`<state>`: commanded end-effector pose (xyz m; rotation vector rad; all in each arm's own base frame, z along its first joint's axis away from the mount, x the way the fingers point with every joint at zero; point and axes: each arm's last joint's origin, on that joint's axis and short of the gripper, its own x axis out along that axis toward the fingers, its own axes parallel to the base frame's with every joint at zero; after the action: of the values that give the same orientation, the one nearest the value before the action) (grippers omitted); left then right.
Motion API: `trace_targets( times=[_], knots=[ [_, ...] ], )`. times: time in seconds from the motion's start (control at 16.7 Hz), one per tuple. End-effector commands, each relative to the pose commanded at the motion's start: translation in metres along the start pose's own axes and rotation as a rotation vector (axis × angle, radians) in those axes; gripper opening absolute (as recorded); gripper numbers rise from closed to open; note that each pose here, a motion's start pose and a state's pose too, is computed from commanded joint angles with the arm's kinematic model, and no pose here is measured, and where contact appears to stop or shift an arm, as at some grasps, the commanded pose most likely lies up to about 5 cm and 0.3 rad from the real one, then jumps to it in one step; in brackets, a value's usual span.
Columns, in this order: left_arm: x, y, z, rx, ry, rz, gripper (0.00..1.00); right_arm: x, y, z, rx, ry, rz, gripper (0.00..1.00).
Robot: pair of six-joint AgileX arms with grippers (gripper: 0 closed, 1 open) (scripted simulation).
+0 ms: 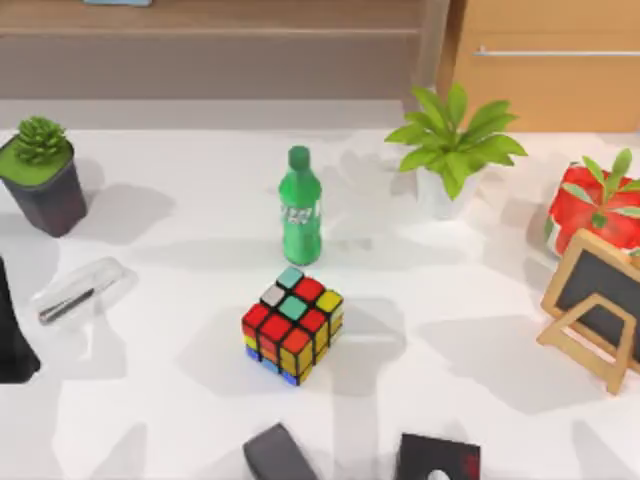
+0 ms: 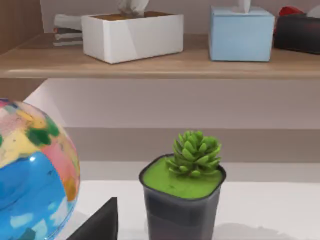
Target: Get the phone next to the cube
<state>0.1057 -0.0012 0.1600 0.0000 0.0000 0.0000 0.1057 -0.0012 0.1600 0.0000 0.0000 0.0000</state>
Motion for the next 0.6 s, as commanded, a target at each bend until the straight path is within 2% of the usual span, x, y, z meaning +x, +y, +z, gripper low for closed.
trace_targets(
  times=[0.3, 0.6],
  knots=[
    [0.000, 0.000, 0.000, 0.000, 0.000, 0.000, 1.00, 0.001, -0.003, 0.009, -0.034, 0.051, -0.027, 1.00],
    [0.000, 0.000, 0.000, 0.000, 0.000, 0.000, 1.00, 0.017, -0.018, 0.040, -0.162, 0.321, -0.117, 1.00]
  ],
)
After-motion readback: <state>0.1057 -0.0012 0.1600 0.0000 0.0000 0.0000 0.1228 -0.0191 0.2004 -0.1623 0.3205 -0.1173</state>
